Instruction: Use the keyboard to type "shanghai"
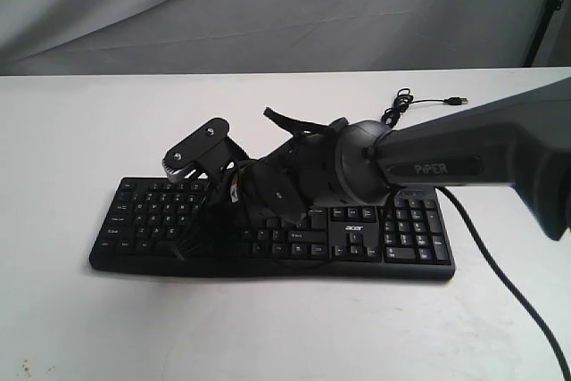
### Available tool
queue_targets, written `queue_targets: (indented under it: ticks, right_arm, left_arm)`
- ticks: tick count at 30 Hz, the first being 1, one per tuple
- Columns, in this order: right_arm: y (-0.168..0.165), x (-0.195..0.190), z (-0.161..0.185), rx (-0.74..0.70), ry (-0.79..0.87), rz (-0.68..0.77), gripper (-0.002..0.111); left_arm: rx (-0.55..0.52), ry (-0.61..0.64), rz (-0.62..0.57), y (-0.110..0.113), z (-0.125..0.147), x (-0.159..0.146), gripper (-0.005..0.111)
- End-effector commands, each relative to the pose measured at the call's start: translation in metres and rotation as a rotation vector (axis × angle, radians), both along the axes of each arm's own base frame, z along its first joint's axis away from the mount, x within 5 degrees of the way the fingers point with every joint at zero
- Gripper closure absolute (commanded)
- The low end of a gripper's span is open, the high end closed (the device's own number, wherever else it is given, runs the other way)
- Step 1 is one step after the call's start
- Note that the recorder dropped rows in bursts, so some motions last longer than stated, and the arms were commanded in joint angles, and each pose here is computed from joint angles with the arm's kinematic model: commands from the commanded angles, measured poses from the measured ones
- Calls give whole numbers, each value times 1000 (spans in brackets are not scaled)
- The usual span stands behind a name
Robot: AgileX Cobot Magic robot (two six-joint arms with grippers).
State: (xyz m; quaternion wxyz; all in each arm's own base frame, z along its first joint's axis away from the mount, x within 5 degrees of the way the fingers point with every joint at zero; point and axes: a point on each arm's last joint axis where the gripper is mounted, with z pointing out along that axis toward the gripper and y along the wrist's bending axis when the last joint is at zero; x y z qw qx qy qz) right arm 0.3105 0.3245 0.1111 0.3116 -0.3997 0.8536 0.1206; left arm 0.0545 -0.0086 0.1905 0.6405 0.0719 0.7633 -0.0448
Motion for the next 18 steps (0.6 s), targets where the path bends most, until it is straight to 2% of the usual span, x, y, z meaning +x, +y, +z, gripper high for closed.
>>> queue_targets:
  ticks: [1,10,18]
  right_arm:
    - [1,-2,-5,-11,1,13,108]
    - [2,-1,16,23,-39,19,108]
    - [37,-10,44,89,-119,99,108]
  left_arm:
    - [1,-5,-3,0,-1,0,107]
    - [1,-5,-3,0,-1,0,107]
    - [1,-5,-3,0,-1,0,107]
